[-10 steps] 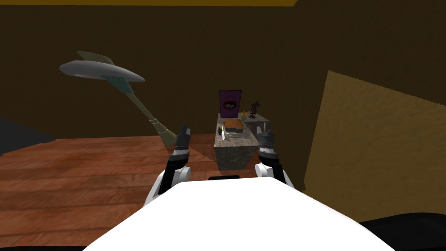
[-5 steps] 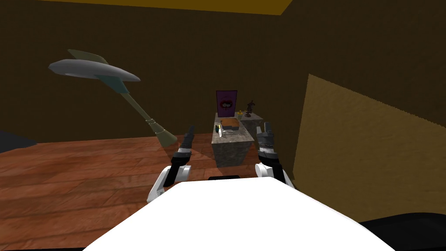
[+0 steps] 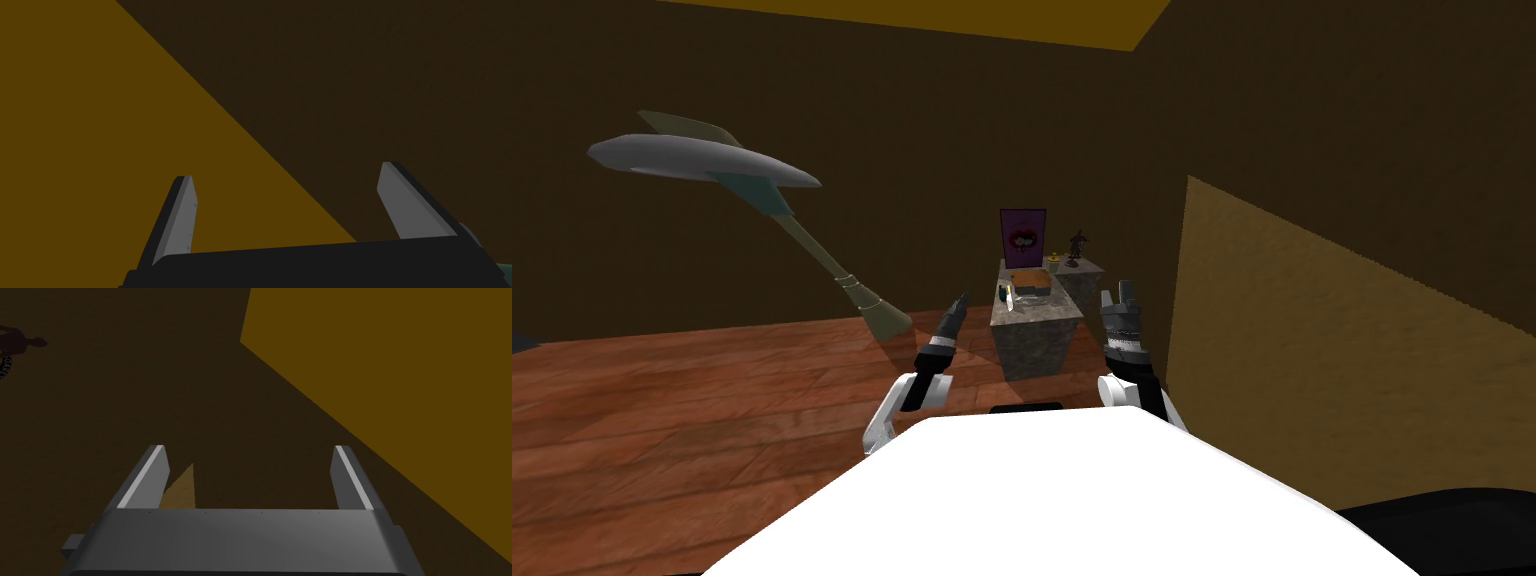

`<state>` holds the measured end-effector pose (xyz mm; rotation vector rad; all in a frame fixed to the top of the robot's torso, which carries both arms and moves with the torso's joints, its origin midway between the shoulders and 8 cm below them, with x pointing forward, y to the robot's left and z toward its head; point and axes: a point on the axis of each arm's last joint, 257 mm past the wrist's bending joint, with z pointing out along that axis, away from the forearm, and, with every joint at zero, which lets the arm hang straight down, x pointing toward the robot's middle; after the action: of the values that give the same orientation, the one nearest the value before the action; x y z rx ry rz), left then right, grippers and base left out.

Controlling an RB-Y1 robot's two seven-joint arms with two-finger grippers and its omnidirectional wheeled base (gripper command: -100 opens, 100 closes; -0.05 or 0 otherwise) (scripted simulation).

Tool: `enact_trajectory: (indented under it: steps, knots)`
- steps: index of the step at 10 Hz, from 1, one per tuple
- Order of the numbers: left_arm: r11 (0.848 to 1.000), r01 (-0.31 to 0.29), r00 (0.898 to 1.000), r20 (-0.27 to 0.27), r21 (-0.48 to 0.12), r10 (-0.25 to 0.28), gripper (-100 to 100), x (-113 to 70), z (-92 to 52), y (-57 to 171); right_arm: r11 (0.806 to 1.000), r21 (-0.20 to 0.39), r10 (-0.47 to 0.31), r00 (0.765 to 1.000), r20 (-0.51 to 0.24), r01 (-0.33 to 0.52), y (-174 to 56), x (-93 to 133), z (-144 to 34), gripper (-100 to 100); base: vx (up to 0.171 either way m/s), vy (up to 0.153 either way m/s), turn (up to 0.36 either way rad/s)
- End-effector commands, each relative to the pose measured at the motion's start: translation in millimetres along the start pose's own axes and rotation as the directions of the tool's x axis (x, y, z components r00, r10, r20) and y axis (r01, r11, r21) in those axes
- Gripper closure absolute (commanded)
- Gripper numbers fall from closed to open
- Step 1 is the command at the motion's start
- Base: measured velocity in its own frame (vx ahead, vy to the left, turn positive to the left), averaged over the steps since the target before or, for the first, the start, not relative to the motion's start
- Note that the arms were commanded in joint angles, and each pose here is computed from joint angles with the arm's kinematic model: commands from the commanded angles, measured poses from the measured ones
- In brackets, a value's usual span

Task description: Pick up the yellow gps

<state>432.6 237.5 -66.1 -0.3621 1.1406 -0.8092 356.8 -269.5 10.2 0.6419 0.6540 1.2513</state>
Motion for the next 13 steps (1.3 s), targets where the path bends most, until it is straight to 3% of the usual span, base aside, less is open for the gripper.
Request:
enact_trajectory:
  steps: [1, 4, 5, 7, 10, 11, 13]
  knots:
    - [0.997, -0.071, 0.997, -0.040, -0.036, 0.069, -100, 14.2, 5.2, 18.3, 1.000, 0.000, 0.000, 1.000, 0.000, 0.000, 0.0, 0.0, 0.0, 0, -0.054, -0.078, -0.105]
    - [0.975, -0.200, 0.975, -0.122, -0.101, 0.187, -100, 34.8, 10.2, 57.7, 1.000, 0.000, 0.000, 1.000, 0.000, 0.000, 0.0, 0.0, 0.0, 0, -0.052, -0.087, -0.103]
    - [0.974, -0.200, 0.974, -0.126, -0.106, 0.186, -100, 36.3, 9.3, 60.2, 1.000, 0.000, 0.000, 1.000, 0.000, 0.000, 0.0, 0.0, 0.0, 0, -0.018, -0.066, -0.027]
    - [0.948, -0.281, 0.950, -0.183, -0.148, 0.253, -100, 47.2, 10.1, 89.3, 1.000, 0.000, 0.000, 1.000, 0.000, 0.000, 0.0, 0.0, 0.0, 0, -0.006, -0.055, -0.082]
    - [0.897, -0.391, 0.905, -0.266, -0.207, 0.333, -100, 57.0, 8.0, 133.5, 1.000, 0.000, 0.000, 1.000, 0.000, 0.000, 0.0, 0.0, -0.1, 0, 0.024, -0.098, -0.093]
    - [0.896, -0.391, 0.904, -0.268, -0.208, 0.333, -100, 57.6, 7.4, 134.5, 1.000, 0.000, 0.000, 1.000, 0.000, 0.000, 0.0, 0.0, -0.1, 0, 0.049, -0.069, -0.019]
    - [0.857, -0.454, 0.872, -0.321, -0.245, 0.370, -100, 60.4, 3.2, 164.3, 1.000, 0.000, 0.000, 1.000, 0.000, 0.000, 0.0, -0.1, -0.1, 0, 0.052, -0.054, -0.062]
